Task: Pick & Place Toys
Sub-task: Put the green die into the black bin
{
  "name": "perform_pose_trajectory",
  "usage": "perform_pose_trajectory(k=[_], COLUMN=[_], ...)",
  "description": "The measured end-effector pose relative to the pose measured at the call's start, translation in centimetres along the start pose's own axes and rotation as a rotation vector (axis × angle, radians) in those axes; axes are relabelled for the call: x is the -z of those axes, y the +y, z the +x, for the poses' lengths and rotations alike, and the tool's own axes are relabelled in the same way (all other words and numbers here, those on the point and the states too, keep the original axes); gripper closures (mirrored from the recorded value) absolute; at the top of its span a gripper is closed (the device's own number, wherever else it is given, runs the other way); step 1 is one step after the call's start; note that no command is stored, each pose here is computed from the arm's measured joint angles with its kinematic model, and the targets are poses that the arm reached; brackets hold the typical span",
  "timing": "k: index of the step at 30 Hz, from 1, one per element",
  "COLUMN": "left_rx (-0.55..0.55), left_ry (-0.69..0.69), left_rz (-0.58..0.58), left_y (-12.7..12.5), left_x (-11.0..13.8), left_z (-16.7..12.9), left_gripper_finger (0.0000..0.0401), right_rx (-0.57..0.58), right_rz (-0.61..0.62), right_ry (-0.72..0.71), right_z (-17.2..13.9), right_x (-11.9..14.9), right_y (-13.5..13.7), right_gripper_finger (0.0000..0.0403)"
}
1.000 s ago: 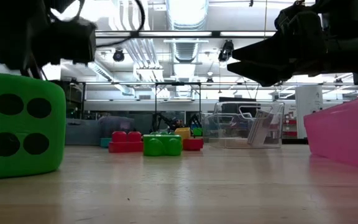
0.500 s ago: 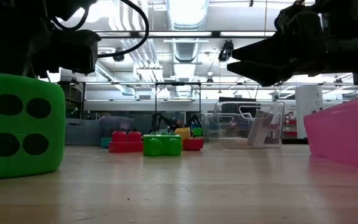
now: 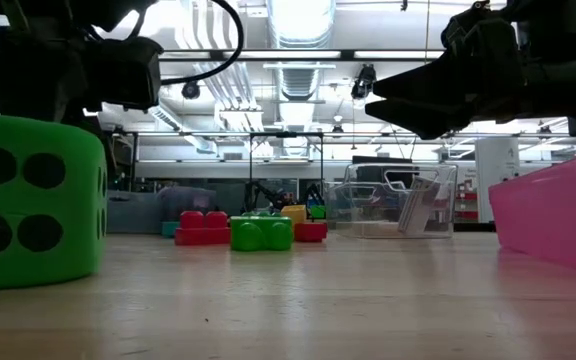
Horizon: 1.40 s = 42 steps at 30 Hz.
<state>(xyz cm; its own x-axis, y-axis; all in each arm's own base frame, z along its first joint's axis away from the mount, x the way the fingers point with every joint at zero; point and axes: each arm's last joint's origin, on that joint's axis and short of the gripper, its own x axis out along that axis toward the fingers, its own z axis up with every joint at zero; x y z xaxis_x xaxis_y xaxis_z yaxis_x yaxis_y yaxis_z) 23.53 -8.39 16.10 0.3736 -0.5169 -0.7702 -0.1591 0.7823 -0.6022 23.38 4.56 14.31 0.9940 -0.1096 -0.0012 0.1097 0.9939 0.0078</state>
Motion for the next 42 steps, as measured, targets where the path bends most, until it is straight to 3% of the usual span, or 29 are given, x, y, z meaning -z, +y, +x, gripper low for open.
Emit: perform_pose_trajectory(k=[6,15,20,26,31,42], left_rx=[0.033,0.044,-0.014,0.047,0.043,-0.08], left_ry=[-0.051,-0.252,-0.388,-0.602,-0.729,-0.893], left_rz=[0.054,0.179,0.346,0.508,0.52,0.42], left_y=[-0.5,-1.4,-1.4,-0.6,1.3,6.5], left_x=[-0.1,-0.4,-0.1,0.0,0.0,0.0], left_z=[-1.4,-5.0,-6.5,-6.0,-5.9,-6.7], left_gripper_finger=[0.0369,0.039,0.0393,0.0399,0.0399,0.0399], right_rx=[0.0,0.0,0.0,0.0,0.001,0.001], right_rz=[-0.003,-0.004,-0.004,-0.004,-0.005,-0.009], right_ry=[0.007,0.01,0.011,0.011,0.014,0.026], right_z=[0.0,0.0,0.0,0.0,0.0,0.0], right_x=[0.1,0.1,0.1,0.1,0.1,0.3], right_y=[0.0,0.0,0.0,0.0,0.0,0.0], right_gripper_finger=[0.0063,0.0063,0.0063,0.0063,0.0063,0.0063])
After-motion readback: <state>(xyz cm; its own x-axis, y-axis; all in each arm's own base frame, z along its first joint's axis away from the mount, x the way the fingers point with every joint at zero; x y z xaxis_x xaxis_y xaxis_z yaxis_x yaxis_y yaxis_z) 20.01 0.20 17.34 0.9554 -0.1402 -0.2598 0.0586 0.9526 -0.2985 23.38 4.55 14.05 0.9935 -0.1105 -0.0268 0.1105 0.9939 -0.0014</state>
